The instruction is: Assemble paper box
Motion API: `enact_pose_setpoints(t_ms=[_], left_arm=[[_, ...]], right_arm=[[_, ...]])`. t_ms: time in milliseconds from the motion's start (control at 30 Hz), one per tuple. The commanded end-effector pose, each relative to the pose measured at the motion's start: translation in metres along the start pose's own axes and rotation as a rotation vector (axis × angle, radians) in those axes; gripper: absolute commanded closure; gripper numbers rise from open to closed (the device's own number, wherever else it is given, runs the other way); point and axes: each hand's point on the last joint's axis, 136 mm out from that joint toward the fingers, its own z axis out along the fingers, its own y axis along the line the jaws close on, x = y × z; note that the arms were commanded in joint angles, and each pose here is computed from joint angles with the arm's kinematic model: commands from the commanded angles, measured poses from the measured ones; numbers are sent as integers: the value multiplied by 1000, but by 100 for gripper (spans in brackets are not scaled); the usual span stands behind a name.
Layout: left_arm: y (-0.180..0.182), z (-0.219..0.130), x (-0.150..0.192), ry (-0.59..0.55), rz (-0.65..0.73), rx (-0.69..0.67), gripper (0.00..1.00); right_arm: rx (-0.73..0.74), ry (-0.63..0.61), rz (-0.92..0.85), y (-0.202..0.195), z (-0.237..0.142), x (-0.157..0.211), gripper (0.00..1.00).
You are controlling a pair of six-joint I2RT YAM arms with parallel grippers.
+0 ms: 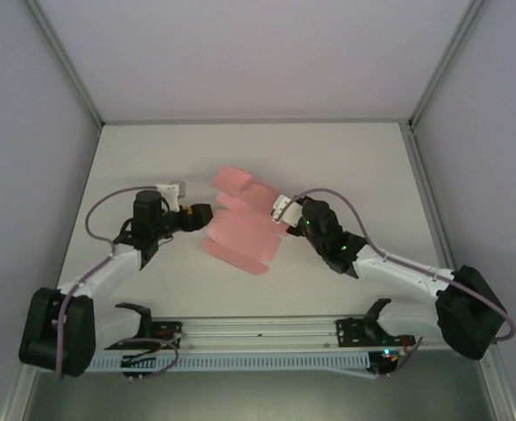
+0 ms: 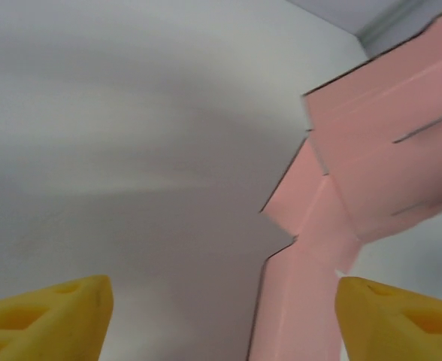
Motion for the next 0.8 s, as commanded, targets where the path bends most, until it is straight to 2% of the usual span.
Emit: enact_pose_setpoints(t_ms=[0, 67, 200, 300, 367, 400, 533, 600, 700, 767], left_arm=[[-31, 9, -21, -36, 65, 183, 33], [-31, 15, -23, -35, 78, 204, 41], [-32, 21, -23, -44, 85, 229, 64], [-39, 20, -22, -61, 120, 264, 73], [-39, 22, -20, -55, 135, 262, 74], [-38, 24, -19, -46, 142, 258, 79], [-35, 30, -15, -19, 145, 248, 80], [-28, 33, -11, 13, 147, 208, 69], [-4, 32, -9, 16, 142, 75, 69], [7, 31, -6, 22, 124, 46, 66]], right_arm=[[-24, -5, 39, 3, 0, 0, 100], [-21, -2, 45, 2, 1, 0, 100], [-25, 6, 55, 2, 5, 0, 100], [-35, 15, 58, 4, 7, 1, 100], [-36, 13, 64, 5, 7, 0, 100], [-34, 12, 69, 4, 7, 0, 100], [-30, 4, 77, 1, 6, -4, 100], [-52, -7, 77, 3, 6, -8, 100], [-51, -3, 74, 2, 4, -8, 100], [-54, -3, 72, 2, 4, -8, 100]])
